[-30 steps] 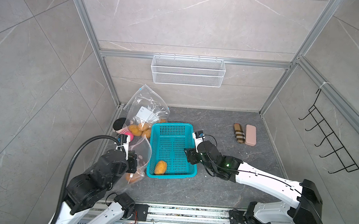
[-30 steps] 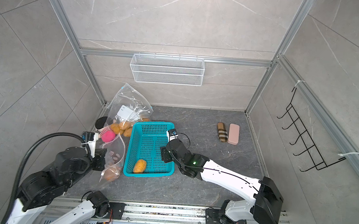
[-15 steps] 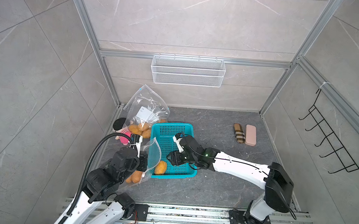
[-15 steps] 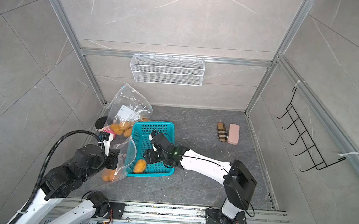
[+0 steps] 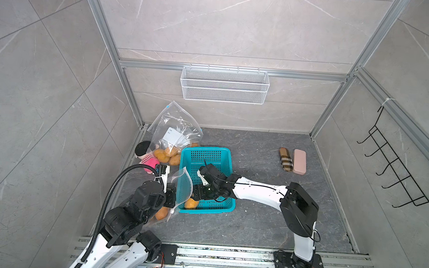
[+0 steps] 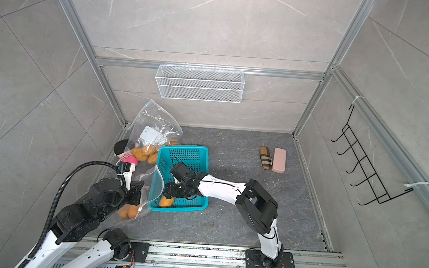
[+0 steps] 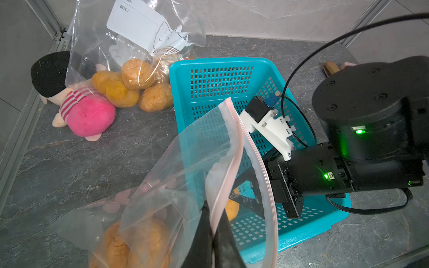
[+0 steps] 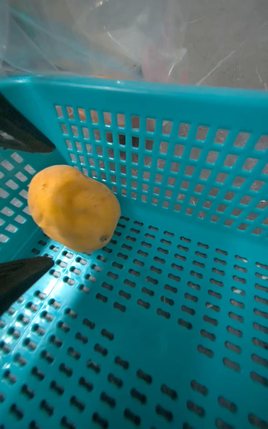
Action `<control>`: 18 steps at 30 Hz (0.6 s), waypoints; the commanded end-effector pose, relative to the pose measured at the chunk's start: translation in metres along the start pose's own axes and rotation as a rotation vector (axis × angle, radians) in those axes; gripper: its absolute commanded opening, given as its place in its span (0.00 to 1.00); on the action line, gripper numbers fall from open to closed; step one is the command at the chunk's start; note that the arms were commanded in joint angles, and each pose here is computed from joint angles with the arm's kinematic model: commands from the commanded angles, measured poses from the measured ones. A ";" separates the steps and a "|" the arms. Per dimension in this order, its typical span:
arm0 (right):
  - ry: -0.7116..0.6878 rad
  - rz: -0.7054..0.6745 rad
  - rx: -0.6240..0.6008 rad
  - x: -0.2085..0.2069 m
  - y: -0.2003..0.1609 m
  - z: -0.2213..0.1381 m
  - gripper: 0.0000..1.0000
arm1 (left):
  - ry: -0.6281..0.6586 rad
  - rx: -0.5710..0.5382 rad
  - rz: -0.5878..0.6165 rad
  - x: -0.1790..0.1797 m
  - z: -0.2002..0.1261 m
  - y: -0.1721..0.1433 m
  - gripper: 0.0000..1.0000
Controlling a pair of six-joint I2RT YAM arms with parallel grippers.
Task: Put the potatoes into a zipper bag and zip it
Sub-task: Pick up the potato from the basket.
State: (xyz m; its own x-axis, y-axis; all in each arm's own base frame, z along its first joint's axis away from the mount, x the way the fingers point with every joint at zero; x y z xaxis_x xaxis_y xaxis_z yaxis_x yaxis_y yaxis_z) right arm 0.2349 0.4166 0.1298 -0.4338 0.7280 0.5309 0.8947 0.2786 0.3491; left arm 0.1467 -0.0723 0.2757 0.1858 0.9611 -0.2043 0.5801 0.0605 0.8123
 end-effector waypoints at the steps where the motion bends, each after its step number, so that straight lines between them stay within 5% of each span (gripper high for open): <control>1: -0.004 0.044 0.037 -0.001 0.001 0.012 0.73 | -0.004 -0.047 0.006 -0.001 -0.004 0.008 0.00; 18: -0.049 0.065 0.110 -0.011 -0.006 0.049 0.71 | -0.002 -0.049 0.013 0.001 -0.005 0.006 0.00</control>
State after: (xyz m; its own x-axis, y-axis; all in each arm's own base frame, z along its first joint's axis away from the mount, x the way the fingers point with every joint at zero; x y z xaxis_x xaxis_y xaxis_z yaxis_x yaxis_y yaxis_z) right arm 0.2446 0.4381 0.0985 -0.3906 0.7462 0.5390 0.9185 0.2769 0.2822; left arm 0.1451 -0.0708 0.2775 0.1877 0.9605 -0.2054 0.5699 0.0638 0.8192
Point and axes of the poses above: each gripper's point midway between its finger pads, its own z axis out along the fingers, its own x axis along the line the jaws close on, y = z × x, the point moved 6 cm from there along -z, back along the fingers, and after that the axes turned 3 degrees about -z, right-handed, at the moved point
